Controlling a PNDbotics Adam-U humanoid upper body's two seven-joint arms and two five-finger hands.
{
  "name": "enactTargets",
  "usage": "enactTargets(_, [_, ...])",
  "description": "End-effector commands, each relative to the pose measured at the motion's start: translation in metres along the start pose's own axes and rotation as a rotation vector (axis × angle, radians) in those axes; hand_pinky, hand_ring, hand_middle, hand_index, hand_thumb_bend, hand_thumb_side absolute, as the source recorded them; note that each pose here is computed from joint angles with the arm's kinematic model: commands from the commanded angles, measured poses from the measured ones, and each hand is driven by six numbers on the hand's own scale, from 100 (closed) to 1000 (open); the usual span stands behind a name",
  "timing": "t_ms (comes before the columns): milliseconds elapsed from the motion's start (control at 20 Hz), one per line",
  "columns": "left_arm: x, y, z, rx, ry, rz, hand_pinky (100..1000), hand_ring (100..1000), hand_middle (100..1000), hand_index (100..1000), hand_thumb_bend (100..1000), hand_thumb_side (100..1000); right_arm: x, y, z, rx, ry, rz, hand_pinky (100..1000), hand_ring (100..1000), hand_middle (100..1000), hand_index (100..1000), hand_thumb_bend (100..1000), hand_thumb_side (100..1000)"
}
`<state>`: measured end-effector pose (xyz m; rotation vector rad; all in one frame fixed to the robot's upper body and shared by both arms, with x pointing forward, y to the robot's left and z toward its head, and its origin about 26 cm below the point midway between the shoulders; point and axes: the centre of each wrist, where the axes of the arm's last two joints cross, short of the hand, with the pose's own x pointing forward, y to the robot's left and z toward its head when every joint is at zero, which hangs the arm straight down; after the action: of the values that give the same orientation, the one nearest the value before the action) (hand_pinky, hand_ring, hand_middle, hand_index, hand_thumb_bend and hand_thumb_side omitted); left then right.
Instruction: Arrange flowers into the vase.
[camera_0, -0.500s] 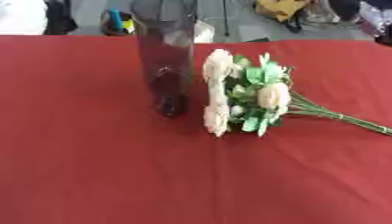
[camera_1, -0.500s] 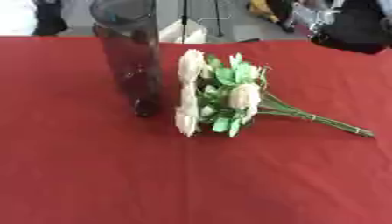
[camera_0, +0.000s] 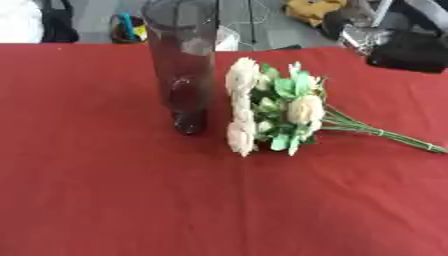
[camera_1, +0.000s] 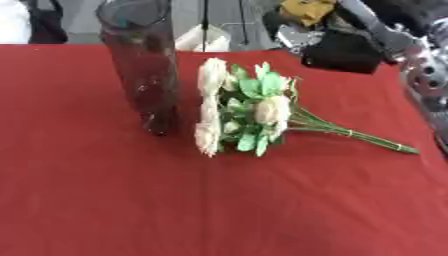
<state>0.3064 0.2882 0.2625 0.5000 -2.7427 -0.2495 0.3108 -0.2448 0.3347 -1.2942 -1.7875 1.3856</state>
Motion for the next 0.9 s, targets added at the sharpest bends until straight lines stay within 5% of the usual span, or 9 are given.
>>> enactTargets(50, [0.006, 0.001, -0.006, -0.009, -0.028, 0.002, 789, 929, 889, 926, 173, 1000, -0.006, -0.007, -0.002, 0.078, 0.018, -0.013, 760, 878, 889, 990, 365, 978])
enactTargets(400, [0.006, 0.001, -0.005, -0.012, -0.02, 0.003, 785, 928, 888, 921, 159, 1000, -0.011, -0.019, 0.006, 0.234, 0.066, -0.075, 807, 946, 903, 1000, 430, 934])
enactTargets(900, [0.006, -0.001, -0.005, -0.021, -0.015, 0.01, 786, 930, 881, 915, 111, 1000, -0.038, 0.009, 0.009, 0.329, 0.195, -0.135, 813, 959, 933, 994, 482, 840])
